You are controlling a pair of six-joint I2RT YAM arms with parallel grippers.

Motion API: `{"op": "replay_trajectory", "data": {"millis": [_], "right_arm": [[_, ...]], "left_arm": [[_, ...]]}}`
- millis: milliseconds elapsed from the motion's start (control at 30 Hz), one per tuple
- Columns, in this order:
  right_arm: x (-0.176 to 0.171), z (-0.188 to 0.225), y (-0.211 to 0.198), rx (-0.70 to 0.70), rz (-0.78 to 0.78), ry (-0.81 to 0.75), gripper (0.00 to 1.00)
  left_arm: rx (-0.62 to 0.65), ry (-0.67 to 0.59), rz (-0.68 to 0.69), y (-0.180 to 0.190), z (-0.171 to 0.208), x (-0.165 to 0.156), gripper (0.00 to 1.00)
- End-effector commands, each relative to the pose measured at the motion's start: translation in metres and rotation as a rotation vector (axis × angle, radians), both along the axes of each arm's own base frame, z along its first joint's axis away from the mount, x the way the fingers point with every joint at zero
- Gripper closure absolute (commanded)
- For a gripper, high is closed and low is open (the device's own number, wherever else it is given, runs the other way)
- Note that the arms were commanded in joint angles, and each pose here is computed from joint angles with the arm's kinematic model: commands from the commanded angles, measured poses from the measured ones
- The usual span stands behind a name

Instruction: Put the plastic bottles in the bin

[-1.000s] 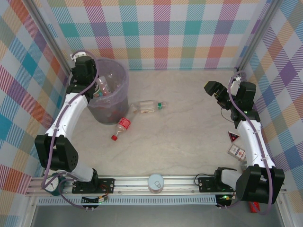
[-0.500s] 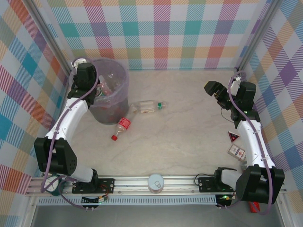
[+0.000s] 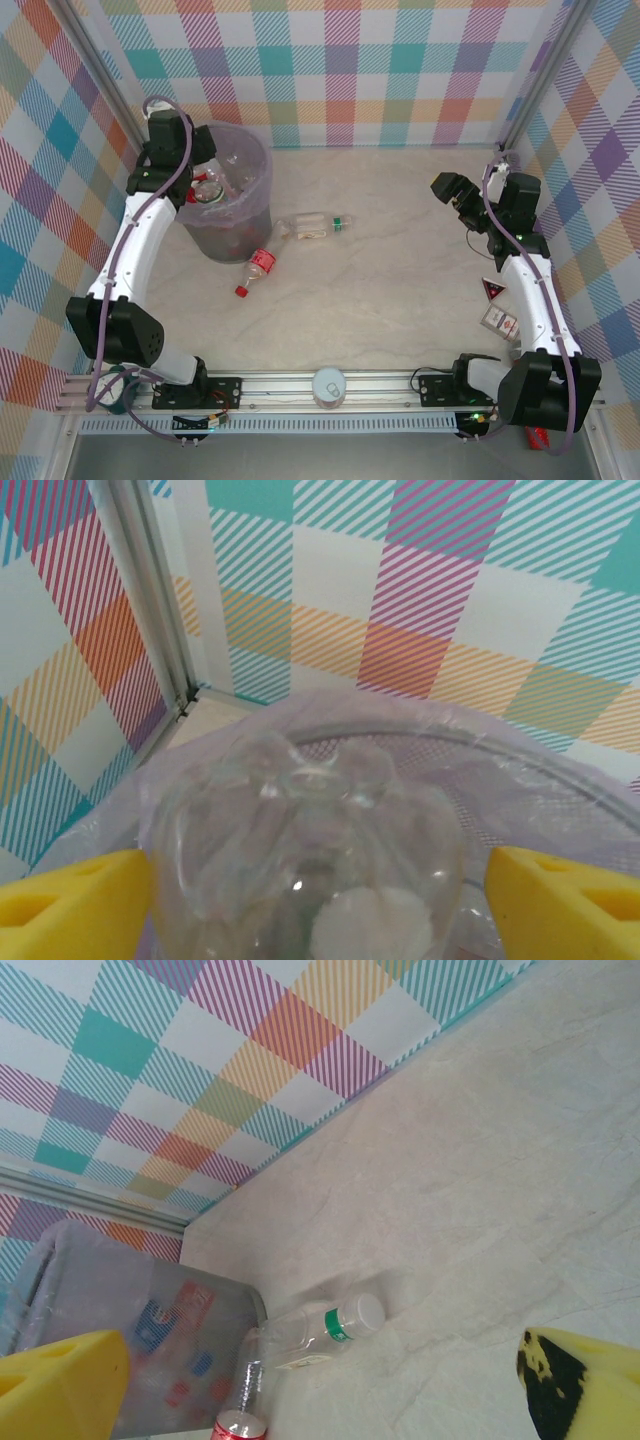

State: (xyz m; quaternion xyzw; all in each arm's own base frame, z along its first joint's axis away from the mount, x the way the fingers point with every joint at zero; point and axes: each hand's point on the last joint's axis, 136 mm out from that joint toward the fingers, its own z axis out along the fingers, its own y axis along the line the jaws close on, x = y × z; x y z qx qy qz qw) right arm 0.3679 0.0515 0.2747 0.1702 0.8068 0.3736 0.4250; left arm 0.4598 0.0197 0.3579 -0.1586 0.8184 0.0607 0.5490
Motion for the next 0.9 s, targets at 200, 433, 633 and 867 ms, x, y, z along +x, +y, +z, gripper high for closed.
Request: {"op": "replay_trajectory", "data": {"millis": [200, 433, 633, 867], "right_arm": [[0.0, 0.021, 0.001, 0.008, 0.015, -0.049, 0.01], [0.0, 0.021, 0.002, 0.01, 0.02, -0.046, 0.01], [0.0, 0.019, 0.002, 0.007, 0.021, -0.04, 0.01], [0.001, 0.017, 0.0, -0.007, 0.013, -0.035, 0.01]], "left_arm": [[0.035, 0.048, -0.021, 0.001, 0.009, -0.008, 0.22], [0.04, 0.012, -0.054, -0.005, 0.042, 0.011, 0.36], [0.054, 0.03, -0.056, -0.005, 0.049, 0.034, 0.31], [0.029, 0.036, -0.043, -0.004, 0.027, 0.029, 0.41]]}}
